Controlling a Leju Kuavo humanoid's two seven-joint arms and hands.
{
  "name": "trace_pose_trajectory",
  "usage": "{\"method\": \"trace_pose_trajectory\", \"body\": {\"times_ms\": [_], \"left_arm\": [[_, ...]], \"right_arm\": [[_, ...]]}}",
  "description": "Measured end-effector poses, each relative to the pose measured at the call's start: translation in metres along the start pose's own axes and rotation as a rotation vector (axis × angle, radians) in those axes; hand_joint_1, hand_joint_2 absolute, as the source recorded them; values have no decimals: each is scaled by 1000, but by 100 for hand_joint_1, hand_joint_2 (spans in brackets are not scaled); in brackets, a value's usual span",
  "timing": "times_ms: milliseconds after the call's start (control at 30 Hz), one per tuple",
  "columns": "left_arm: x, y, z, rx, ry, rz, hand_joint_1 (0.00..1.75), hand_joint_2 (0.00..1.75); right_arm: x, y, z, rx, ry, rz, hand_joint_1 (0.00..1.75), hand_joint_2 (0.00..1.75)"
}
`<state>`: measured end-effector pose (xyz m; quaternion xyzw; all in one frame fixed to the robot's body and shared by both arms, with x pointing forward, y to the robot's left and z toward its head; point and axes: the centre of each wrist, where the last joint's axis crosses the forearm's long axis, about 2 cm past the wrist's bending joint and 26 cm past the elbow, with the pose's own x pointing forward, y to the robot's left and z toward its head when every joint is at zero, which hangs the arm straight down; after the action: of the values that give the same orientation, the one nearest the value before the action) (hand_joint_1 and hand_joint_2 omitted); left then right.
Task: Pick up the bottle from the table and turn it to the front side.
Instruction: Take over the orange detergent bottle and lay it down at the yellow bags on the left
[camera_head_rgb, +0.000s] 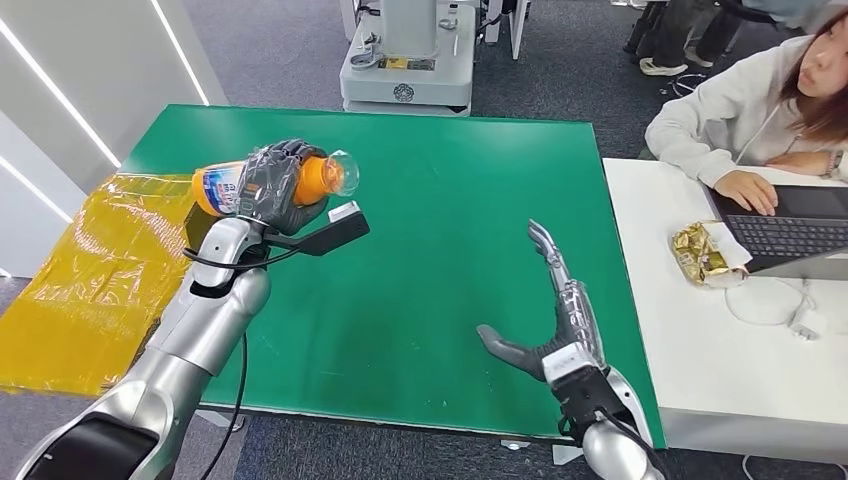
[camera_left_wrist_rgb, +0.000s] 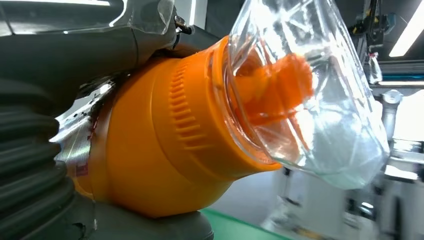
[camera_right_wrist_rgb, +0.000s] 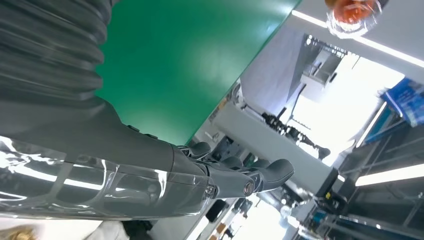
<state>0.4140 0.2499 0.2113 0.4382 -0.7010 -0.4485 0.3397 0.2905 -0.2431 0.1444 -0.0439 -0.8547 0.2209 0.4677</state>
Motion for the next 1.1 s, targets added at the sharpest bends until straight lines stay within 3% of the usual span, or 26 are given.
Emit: {"method": "trace_pose_trajectory", "body": {"times_ms": [200,700,800,967,1100], "left_arm": [[-3,-9,9,-46,3,-266,175,175],[-6,-22,18,-134,18,-319,175,175],[-12,-32,27,-181,69,-376,175,175],[-31,-54,53,-284,237,-435,175,175],[-44,-68,73,-365,285,-461,175,175]], "right_arm": [[6,-9,21,-40,-3,26,0,175],[11,-16,33,-77,-1,46,0,175],[11,-19,40,-100,7,60,0,175],[10,-26,49,-114,19,87,0,175],[9,-30,51,-120,27,104,0,175]]}}
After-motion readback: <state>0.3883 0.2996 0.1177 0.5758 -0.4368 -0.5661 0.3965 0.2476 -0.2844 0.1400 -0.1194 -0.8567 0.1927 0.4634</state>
